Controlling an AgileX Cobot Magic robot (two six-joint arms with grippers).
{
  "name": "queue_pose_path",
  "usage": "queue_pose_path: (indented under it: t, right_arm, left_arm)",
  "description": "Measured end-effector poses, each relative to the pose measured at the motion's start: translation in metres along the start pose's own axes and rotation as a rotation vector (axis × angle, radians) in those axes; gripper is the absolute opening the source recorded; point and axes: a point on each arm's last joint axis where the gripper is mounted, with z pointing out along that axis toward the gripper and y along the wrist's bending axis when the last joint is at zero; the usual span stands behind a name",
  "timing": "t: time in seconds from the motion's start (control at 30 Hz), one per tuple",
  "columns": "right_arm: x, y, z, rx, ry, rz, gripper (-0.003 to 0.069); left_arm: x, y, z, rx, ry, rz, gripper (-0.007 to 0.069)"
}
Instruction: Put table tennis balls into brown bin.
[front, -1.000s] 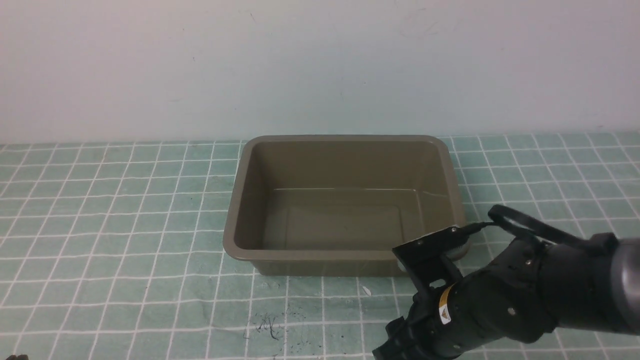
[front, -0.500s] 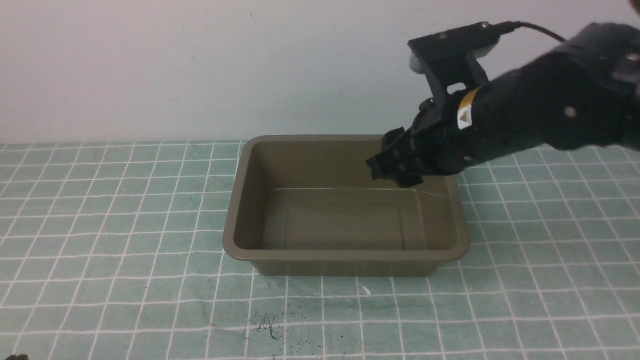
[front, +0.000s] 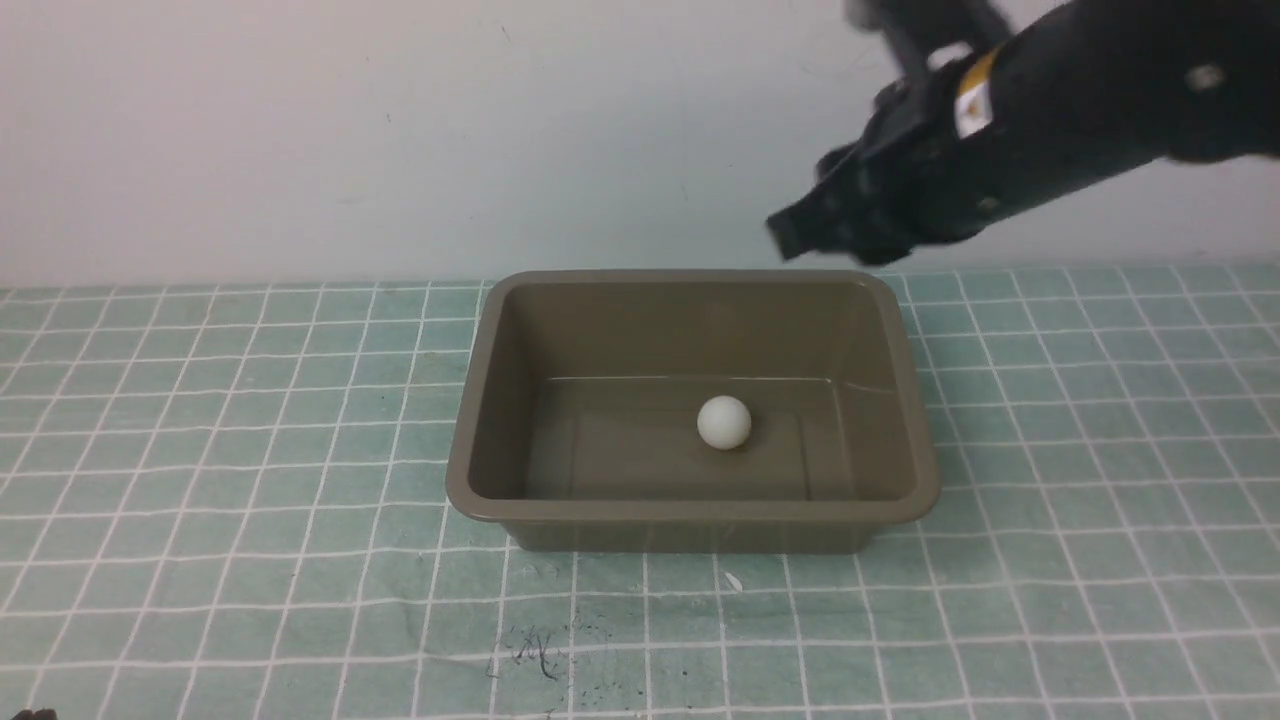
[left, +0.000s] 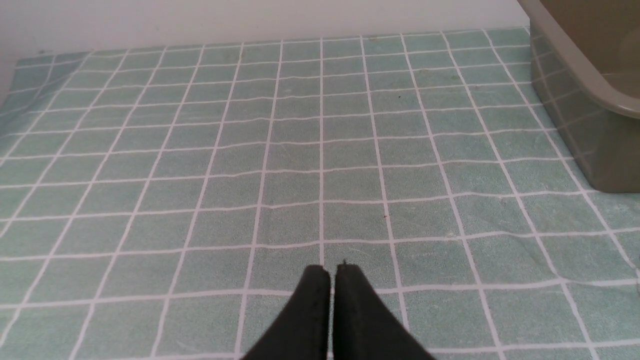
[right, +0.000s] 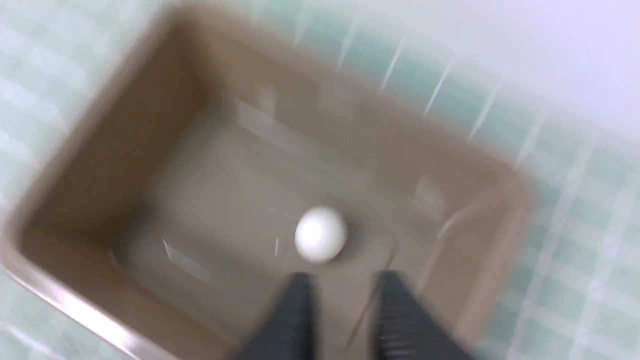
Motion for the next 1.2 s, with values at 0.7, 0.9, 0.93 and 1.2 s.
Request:
queue_pose_path:
  t: [0.7,0.9,0.93,1.2]
  right_arm:
    - [0.209,-0.034,-0.179,-0.163,-0.935,-0.021,-0.0015]
    - [0.247,-0.038,-0.178,-0.186,-0.995,0.033,-0.0015]
    - [0.250,-0.039,-0.173,-0.175,-0.969,0.032,-0.0015]
    - [0.254,-0.040,-0.160,-0.155,-0.866,0.053,-0.0015]
  left_arm:
    - [0.000,0.000,0.000,0.000,0.000,0.000,-0.0004]
    - [0.000,0.000,0.000,0.000,-0.001,0.000,-0.0004]
    - [0.000,0.000,0.000,0.000,0.000,0.000,-0.0004]
    - [0.000,0.000,0.000,-0.001,0.000,0.000,-0.0004]
